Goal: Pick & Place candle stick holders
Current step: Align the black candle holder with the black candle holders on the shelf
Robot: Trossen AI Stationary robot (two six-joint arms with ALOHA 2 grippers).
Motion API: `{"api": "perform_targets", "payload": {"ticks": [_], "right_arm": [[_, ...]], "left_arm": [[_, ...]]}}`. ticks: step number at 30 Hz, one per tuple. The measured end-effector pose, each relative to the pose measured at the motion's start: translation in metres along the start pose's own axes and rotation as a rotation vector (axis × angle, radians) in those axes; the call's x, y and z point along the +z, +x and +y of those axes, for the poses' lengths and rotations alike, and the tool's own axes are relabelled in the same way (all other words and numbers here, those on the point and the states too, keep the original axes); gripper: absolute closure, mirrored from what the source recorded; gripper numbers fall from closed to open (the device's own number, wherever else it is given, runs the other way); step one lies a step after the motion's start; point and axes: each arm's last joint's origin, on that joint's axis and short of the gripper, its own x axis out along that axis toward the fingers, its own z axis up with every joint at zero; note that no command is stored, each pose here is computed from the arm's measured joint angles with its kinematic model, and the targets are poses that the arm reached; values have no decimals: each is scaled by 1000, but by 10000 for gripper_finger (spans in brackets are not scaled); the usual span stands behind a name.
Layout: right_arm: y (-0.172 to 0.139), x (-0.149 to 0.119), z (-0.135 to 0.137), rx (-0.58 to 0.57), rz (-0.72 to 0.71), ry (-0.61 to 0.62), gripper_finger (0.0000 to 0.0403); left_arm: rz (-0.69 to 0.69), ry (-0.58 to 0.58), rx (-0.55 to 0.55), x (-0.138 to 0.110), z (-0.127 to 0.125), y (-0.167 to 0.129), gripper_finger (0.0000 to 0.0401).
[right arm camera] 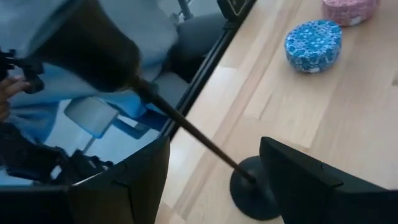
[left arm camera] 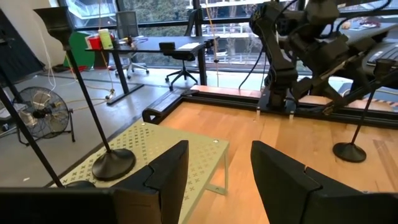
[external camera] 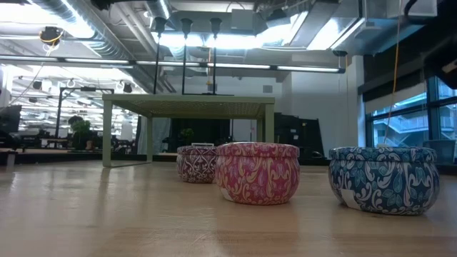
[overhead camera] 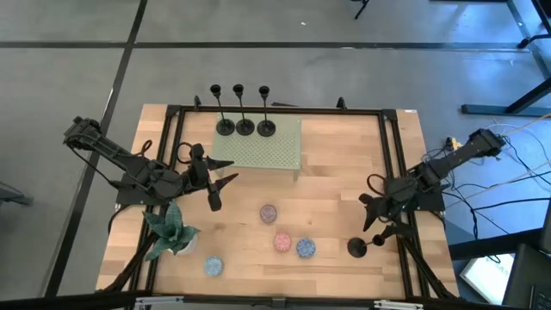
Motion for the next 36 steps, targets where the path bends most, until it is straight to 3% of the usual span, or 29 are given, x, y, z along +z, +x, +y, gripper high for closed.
{"api": "perform_targets", "payload": {"ticks": [16, 21, 30, 36], "right_arm": [[19, 14, 5, 15, -79, -37, 157], [20, 15, 4, 5, -81, -82, 214], [20, 18, 6, 17, -116, -101, 379], [18, 28, 7, -62, -254, -155, 369]], "left_arm": [[-2, 23, 0, 0, 0, 0, 230], [-2, 25, 0, 0, 0, 0, 230], [-2, 25, 0, 0, 0, 0, 230], [-1, 25, -1, 0, 0, 0, 230]]}}
